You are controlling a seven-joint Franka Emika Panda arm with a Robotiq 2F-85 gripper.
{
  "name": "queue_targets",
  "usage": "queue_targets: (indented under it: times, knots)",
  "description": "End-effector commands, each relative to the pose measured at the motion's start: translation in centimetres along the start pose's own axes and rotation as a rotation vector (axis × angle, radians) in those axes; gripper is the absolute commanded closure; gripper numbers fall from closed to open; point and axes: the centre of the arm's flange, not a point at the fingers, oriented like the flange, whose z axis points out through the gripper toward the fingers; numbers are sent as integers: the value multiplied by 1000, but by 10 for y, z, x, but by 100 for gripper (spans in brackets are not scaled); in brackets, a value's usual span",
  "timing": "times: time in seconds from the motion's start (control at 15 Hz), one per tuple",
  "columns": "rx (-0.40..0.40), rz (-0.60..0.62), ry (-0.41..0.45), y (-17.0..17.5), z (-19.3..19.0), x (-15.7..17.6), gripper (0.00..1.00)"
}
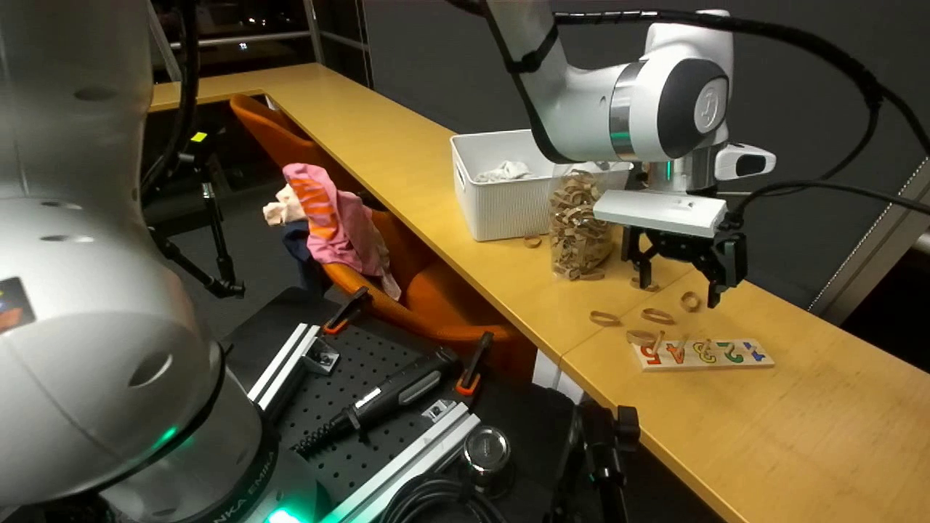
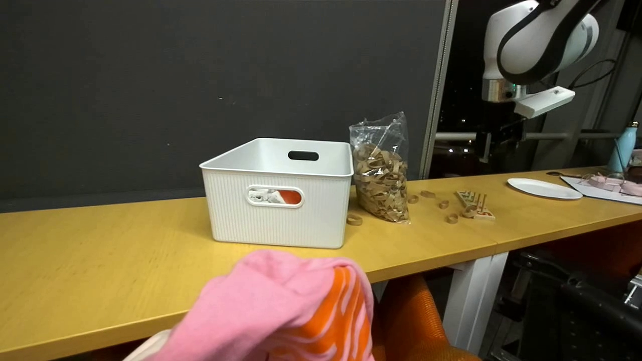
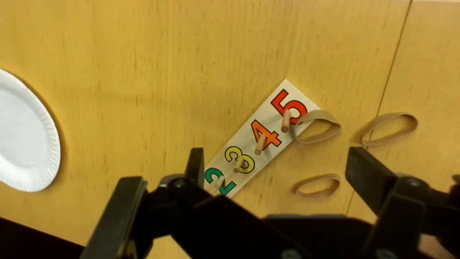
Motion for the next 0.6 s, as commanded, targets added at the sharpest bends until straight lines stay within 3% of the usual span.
queue_targets:
  times: [0.0,0.53]
  knots:
    - [-24,-183,73,1,21,5,0]
    - [-9,-413,260,-59,62,24,0]
